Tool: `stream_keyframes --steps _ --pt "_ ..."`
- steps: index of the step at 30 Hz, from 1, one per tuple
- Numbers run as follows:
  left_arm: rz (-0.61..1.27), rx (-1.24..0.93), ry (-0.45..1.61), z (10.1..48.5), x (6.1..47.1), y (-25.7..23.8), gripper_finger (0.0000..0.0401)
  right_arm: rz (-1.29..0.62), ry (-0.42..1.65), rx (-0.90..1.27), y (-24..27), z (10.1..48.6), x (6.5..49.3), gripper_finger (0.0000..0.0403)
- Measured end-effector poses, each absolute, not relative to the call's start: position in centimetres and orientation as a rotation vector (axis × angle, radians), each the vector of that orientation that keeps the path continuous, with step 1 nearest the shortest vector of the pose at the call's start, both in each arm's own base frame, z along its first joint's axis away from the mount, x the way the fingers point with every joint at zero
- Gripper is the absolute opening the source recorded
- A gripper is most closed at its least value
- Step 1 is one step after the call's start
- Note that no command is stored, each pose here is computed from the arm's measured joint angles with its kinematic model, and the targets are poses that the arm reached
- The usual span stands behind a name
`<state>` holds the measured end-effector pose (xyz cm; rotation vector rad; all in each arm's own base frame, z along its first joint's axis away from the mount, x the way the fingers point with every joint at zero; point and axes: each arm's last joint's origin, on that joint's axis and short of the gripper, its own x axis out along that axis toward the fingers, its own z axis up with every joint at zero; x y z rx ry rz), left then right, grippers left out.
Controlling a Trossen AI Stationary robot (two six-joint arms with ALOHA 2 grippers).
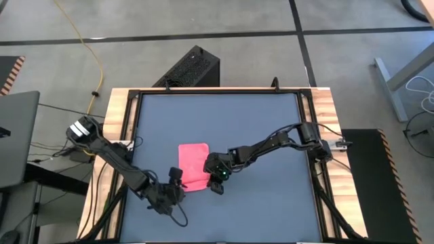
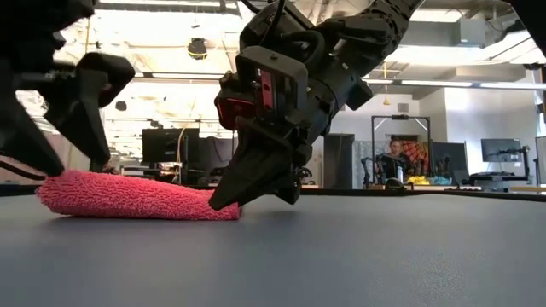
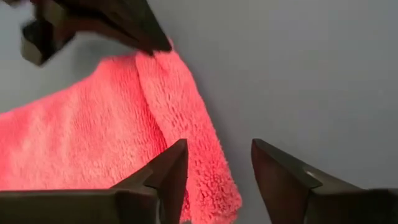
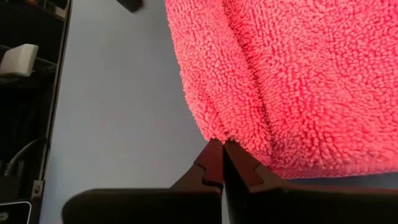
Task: Roll towel into tight, uniform cylinder
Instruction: Roll the red towel
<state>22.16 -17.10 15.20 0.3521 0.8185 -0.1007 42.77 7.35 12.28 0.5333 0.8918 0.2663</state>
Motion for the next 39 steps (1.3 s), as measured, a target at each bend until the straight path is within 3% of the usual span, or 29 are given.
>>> stream_keyframes --steps 6,12,16,20,22,32,39 --pt "-0.074 0.39 0.9 12.6 22.7 -17.6 0.0186 0.266 0.891 0.531 7.3 12.3 42.8 0.0018" --pt "-0.014 0.4 0.925 11.8 22.7 -17.4 0.0166 0.265 0.893 0.53 7.3 12.3 42.7 0.0018" --pt "0.021 0.344 0.962 11.7 22.6 -16.9 0.0114 0.262 0.892 0.532 7.3 12.3 42.8 0.0018" --pt "0.051 0.323 0.982 11.6 22.6 -16.6 0.0028 0.249 0.894 0.56 7.4 12.4 42.8 0.0018" --pt "0.051 0.304 0.991 11.5 22.6 -16.5 0.0011 0.247 0.898 0.573 7.6 12.4 42.7 0.0018" --pt "-0.224 0.066 1.025 13.5 22.5 -14.7 0.0001 0.276 0.909 0.62 9.3 12.5 42.5 0.0018" --pt "-0.233 -0.207 1.002 11.9 21.0 -11.6 0.0001 0.237 0.859 0.678 9.7 12.8 42.8 0.0018"
